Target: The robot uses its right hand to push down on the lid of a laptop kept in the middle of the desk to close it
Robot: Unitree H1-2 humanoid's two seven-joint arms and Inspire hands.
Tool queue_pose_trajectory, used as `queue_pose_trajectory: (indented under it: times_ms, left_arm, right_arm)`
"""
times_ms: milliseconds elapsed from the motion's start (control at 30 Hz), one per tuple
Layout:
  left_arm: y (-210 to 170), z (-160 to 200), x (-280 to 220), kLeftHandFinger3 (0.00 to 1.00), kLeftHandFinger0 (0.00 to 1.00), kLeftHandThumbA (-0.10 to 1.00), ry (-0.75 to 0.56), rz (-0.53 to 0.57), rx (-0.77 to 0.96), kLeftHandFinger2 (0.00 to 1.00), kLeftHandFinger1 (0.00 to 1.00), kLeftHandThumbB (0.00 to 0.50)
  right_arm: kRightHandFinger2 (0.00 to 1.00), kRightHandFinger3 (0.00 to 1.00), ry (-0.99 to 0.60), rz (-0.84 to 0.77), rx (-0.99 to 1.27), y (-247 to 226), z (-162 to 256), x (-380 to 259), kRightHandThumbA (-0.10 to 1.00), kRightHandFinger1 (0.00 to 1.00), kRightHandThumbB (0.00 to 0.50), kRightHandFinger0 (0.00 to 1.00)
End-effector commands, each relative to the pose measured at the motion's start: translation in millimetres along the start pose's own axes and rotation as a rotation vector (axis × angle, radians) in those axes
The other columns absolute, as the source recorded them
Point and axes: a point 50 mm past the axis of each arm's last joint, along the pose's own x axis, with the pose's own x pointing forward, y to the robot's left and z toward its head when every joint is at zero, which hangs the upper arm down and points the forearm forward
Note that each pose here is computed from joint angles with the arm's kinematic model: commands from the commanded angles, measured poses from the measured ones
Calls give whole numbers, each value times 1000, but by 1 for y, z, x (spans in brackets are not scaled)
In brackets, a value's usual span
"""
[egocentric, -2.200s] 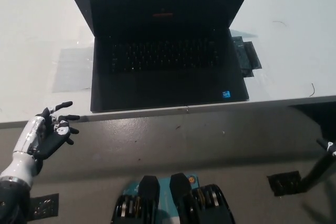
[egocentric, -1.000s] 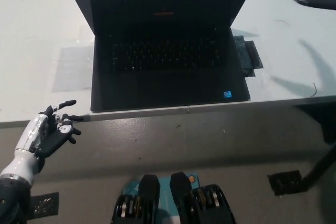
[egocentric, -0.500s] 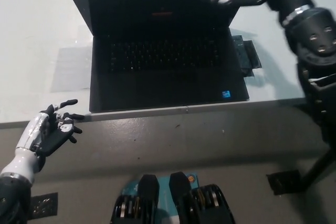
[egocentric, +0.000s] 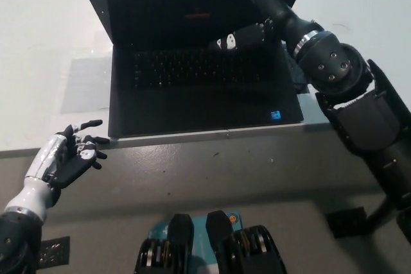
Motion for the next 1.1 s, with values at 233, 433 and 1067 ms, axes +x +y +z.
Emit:
queue_pose_trajectory:
  times_ms: [233, 433, 1067]
  left_arm:
    - [8, 11, 3, 741, 424, 145, -13, -6, 21, 576, 460, 0]
    - [9, 8, 2, 749, 444, 143, -5, -4, 34, 578, 468, 3]
    - [13, 19, 11, 748, 432, 166, -30, -17, 44, 567, 457, 0]
  right_arm:
    - [996, 1000, -128, -75, -148, -44, 29, 15, 1000, 1000, 345, 1000]
    - [1000, 1000, -67, -45, -295, -57, 38, 11, 1000, 1000, 378, 1000]
    - [573, 768, 13, 9, -425, -52, 35, 0, 1000, 486, 431, 452]
